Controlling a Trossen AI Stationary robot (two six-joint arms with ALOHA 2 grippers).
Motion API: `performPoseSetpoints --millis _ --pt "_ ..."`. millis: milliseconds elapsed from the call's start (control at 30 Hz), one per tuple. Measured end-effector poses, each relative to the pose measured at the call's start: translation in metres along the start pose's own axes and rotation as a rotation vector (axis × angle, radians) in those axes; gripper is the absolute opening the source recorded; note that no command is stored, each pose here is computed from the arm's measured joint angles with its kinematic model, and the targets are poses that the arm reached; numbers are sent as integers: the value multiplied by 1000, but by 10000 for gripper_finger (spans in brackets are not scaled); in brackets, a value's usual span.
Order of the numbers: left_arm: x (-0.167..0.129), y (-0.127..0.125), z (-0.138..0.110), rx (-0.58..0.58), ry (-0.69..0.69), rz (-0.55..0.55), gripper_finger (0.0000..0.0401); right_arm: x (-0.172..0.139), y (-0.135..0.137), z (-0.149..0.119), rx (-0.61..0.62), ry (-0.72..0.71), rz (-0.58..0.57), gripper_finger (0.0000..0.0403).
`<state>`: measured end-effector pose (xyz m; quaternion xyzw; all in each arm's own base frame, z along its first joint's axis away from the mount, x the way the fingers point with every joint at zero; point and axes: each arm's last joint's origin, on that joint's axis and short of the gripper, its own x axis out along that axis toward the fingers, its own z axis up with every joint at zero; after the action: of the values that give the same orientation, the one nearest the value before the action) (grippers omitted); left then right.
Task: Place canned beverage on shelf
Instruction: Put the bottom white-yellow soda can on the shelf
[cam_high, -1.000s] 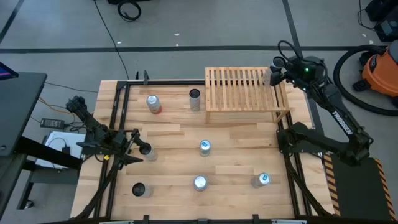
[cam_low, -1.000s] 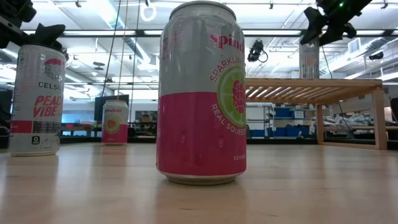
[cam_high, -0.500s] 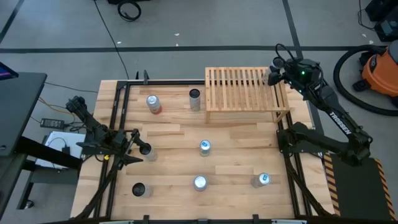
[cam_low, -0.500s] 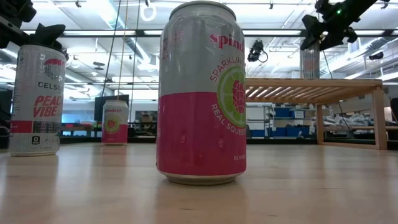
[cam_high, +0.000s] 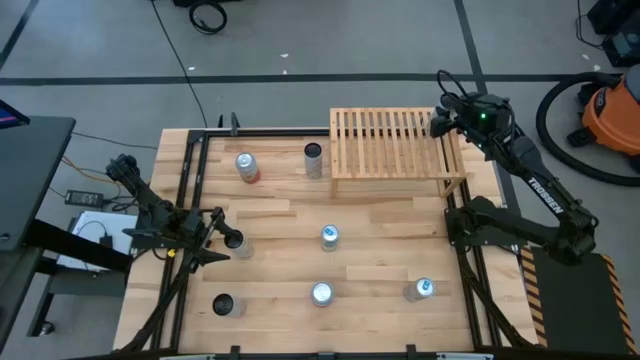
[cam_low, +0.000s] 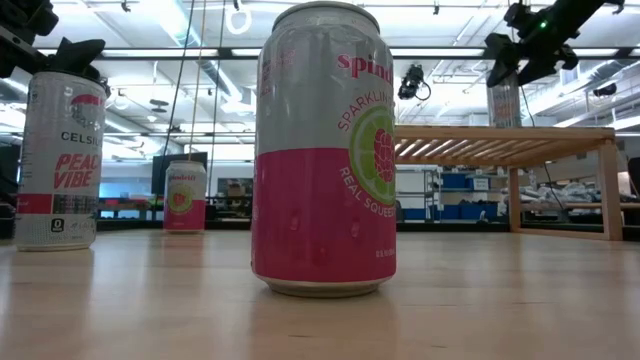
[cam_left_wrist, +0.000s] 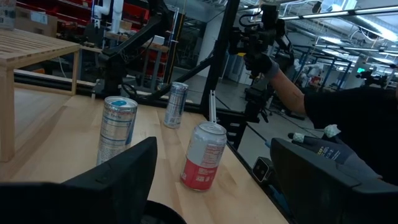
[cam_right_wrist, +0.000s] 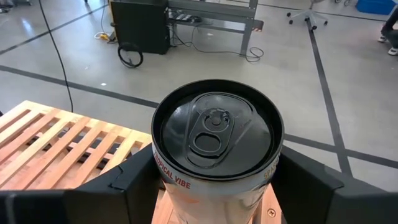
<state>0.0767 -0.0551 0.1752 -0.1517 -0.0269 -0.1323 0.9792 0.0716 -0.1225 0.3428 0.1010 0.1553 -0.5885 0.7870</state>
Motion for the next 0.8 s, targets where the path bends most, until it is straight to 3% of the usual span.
performPoseSetpoints --millis 333,800 --pt "0 0 0 0 0 0 316 -1 0 -2 18 16 11 308" --pt "0 0 0 0 0 0 316 -1 0 -1 15 19 24 325"
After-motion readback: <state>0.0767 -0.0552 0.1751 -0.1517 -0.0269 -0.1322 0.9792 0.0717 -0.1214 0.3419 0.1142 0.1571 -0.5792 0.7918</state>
